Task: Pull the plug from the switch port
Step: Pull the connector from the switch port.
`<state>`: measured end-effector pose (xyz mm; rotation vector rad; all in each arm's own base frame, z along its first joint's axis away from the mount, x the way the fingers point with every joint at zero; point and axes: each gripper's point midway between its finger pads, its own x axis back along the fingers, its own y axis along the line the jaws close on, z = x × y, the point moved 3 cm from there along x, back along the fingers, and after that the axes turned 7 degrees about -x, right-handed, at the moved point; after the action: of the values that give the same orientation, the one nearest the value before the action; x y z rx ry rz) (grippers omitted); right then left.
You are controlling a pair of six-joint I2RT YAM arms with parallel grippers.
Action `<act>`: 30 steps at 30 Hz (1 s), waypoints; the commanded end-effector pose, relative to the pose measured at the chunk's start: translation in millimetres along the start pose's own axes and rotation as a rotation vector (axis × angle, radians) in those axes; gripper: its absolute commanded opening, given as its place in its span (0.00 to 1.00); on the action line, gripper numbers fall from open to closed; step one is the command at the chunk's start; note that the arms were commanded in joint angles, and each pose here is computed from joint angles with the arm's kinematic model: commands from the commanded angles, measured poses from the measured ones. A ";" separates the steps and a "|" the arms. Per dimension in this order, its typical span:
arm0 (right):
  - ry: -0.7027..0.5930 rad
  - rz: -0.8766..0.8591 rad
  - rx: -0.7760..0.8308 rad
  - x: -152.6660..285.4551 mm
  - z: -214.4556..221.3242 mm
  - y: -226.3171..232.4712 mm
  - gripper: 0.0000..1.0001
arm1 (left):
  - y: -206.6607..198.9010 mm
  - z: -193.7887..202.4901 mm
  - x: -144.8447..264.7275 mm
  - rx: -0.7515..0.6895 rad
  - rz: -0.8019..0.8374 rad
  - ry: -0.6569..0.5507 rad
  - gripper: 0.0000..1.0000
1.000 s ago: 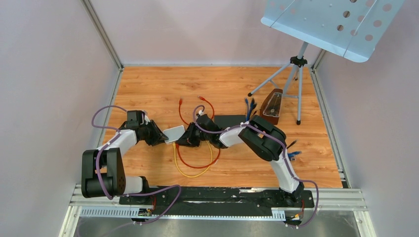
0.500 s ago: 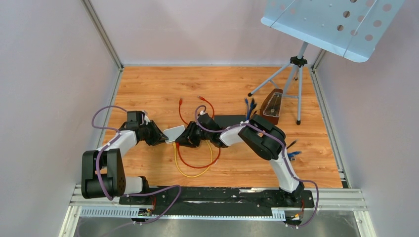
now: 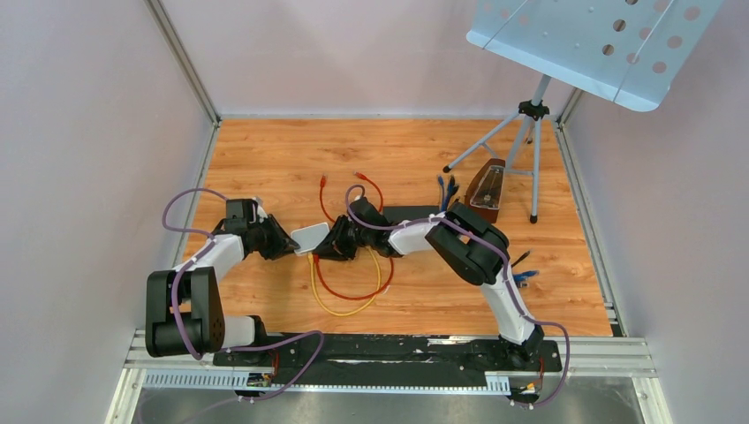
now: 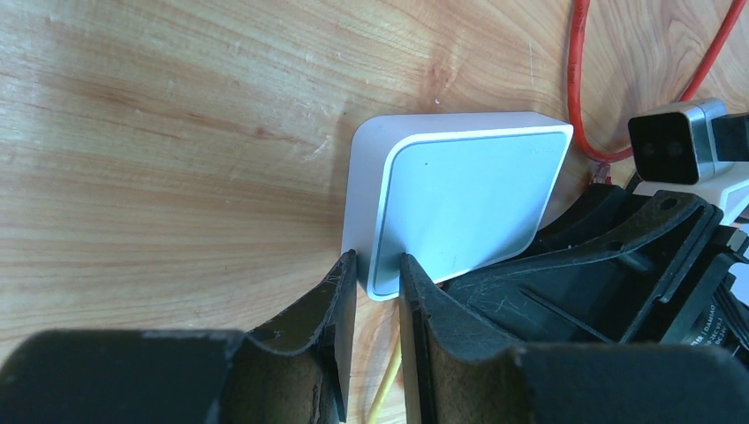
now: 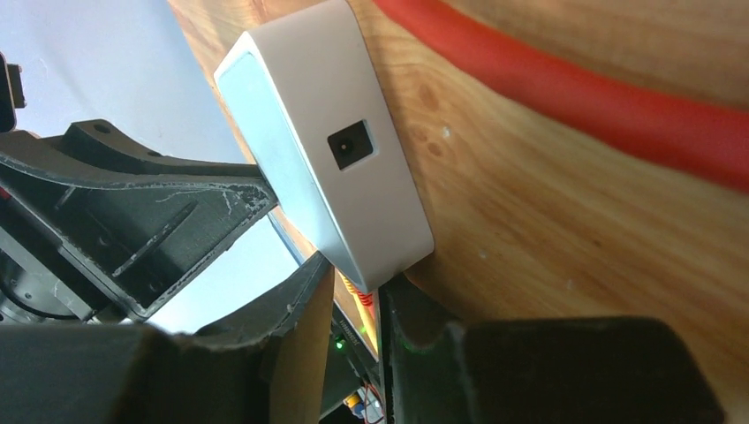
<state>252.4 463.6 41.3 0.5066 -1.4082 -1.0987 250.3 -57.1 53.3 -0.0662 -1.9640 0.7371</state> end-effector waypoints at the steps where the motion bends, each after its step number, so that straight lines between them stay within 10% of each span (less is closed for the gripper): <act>1: -0.057 0.154 -0.010 -11.3 -9.2 -35.2 0.29 | -3.5 14.3 1.0 -0.002 0.037 0.049 0.30; 10: -0.026 0.134 0.033 -14.1 -5.8 -34.2 0.00 | -4.2 14.3 -0.9 -0.002 0.048 0.049 0.30; 30: 0.112 0.004 0.282 -3.8 27.8 -5.1 0.00 | -6.1 9.3 -0.2 0.002 0.047 0.032 0.29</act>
<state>253.3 464.3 43.7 0.6793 -1.5021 -0.9518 252.3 -55.8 53.1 -0.0663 -1.9782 0.7425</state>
